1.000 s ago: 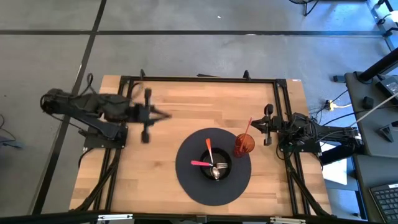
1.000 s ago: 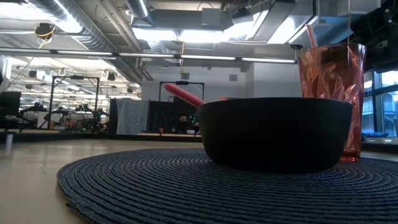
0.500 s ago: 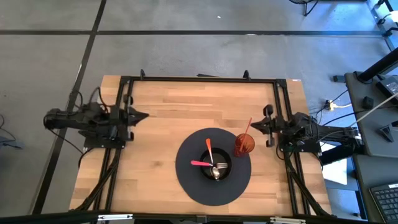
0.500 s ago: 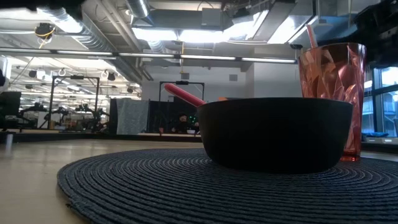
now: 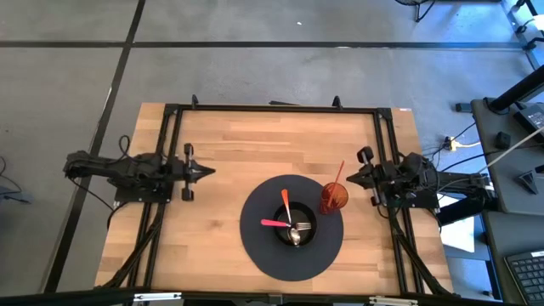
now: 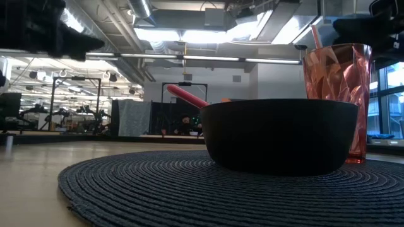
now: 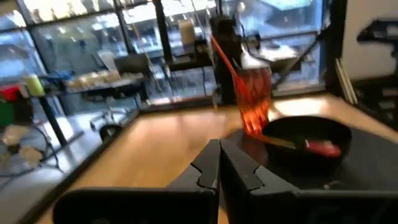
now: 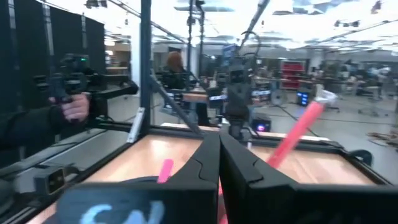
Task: Pick & Place Utensil
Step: Return to Home Position
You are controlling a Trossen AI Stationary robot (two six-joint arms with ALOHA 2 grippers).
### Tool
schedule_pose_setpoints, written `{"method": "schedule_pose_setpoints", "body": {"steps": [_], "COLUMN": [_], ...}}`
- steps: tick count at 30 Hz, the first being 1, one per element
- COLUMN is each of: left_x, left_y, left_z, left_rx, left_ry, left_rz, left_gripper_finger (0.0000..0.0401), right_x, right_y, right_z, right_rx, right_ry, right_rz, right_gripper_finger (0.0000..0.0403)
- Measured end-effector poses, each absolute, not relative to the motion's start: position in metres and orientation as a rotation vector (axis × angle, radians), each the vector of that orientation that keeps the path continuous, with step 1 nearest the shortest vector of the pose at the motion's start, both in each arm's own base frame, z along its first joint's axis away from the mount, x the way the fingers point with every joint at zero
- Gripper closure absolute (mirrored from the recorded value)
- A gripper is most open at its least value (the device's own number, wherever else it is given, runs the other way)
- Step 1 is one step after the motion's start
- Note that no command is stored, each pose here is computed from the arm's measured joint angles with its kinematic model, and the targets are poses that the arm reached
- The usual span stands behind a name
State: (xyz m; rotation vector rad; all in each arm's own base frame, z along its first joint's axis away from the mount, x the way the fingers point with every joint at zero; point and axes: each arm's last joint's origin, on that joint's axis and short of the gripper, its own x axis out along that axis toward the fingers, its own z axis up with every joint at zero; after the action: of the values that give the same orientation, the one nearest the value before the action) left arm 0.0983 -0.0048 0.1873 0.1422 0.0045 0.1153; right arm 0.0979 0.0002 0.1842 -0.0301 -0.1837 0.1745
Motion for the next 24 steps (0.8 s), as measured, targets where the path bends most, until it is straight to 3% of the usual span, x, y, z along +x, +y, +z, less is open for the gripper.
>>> {"method": "schedule_pose_setpoints", "body": {"steps": [6, 13, 24], "left_x": [0.101, 0.101, 0.102], "left_y": [-0.006, -0.008, -0.008], "left_z": [0.165, 0.164, 0.163], "left_rx": [0.148, 0.180, 0.176], "left_ry": [0.053, 0.034, 0.037], "left_rz": [0.064, 0.010, 0.018], "left_gripper_finger": [0.0400, 0.0400, 0.0399], "right_x": [0.098, 0.099, 0.099], "right_y": [0.000, -0.003, -0.003], "right_z": [0.182, 0.178, 0.177], "right_rx": [-0.009, 0.006, -0.043], "right_ry": [-0.162, -0.116, -0.111], "right_rz": [0.161, 0.060, 0.061], "right_gripper_finger": [0.0401, 0.0402, 0.0402]}}
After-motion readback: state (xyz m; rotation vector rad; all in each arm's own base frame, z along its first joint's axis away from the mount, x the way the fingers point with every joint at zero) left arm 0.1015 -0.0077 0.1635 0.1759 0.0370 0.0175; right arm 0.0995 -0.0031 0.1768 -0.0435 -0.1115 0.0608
